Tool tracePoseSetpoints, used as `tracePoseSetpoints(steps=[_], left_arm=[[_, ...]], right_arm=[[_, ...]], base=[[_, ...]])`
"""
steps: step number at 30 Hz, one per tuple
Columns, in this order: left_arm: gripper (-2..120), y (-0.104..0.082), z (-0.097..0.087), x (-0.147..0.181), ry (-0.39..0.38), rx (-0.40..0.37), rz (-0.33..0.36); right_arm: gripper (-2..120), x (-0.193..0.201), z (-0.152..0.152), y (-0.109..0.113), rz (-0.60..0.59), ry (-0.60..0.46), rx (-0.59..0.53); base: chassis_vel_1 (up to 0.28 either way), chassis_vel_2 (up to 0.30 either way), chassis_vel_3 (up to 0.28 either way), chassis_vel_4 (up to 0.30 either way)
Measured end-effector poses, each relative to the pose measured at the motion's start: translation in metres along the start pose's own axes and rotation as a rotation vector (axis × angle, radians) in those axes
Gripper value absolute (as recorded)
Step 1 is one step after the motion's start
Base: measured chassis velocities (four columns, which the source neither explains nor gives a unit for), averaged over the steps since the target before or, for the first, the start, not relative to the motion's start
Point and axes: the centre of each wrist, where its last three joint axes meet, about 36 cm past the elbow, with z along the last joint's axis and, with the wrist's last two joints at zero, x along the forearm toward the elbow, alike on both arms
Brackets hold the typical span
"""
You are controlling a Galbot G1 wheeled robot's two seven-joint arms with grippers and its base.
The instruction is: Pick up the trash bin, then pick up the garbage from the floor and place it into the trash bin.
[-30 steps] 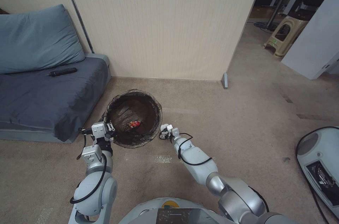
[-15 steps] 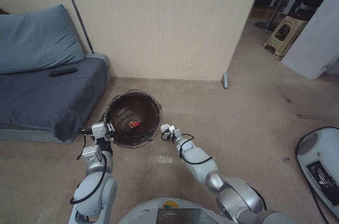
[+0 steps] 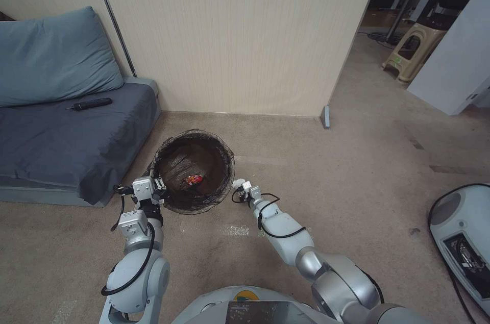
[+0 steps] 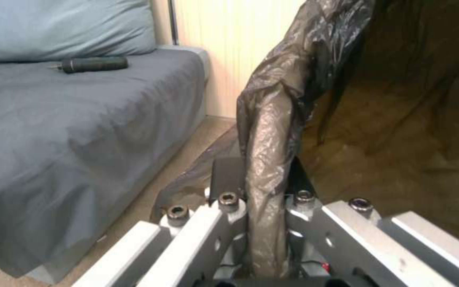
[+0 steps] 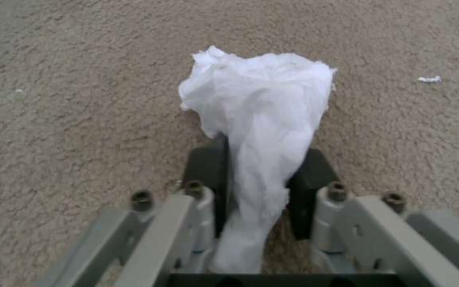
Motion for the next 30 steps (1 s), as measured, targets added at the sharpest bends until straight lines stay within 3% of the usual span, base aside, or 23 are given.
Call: tracePoseSetpoints(steps=[2, 5, 23, 30], left_arm=[[0, 0.0, 0.0, 0.0, 0.0, 0.0, 0.0], [0, 0.0, 0.0, 0.0, -0.002, -0.001, 0.0], [0, 0.0, 0.002, -0.003, 0.004, -0.002, -0.001], [0, 0.001, 0.003, -0.005, 0.005, -0.005, -0.001]], right_arm=[[18, 0.0, 0.0, 0.0, 0.001, 0.0, 0.0], [0, 0.0, 0.001, -0.001, 0.005, -0.002, 0.003], [0, 0.005, 0.006, -0.006, 0.029, -0.028, 0.013], [0, 0.017, -0.007, -0.019, 0.074, -0.111, 0.0]], base=[[0.0, 0.0, 0.0, 0.0], [0.0, 0.0, 0.0, 0.0], [0.0, 0.0, 0.0, 0.0], [0.0, 0.0, 0.0, 0.0]])
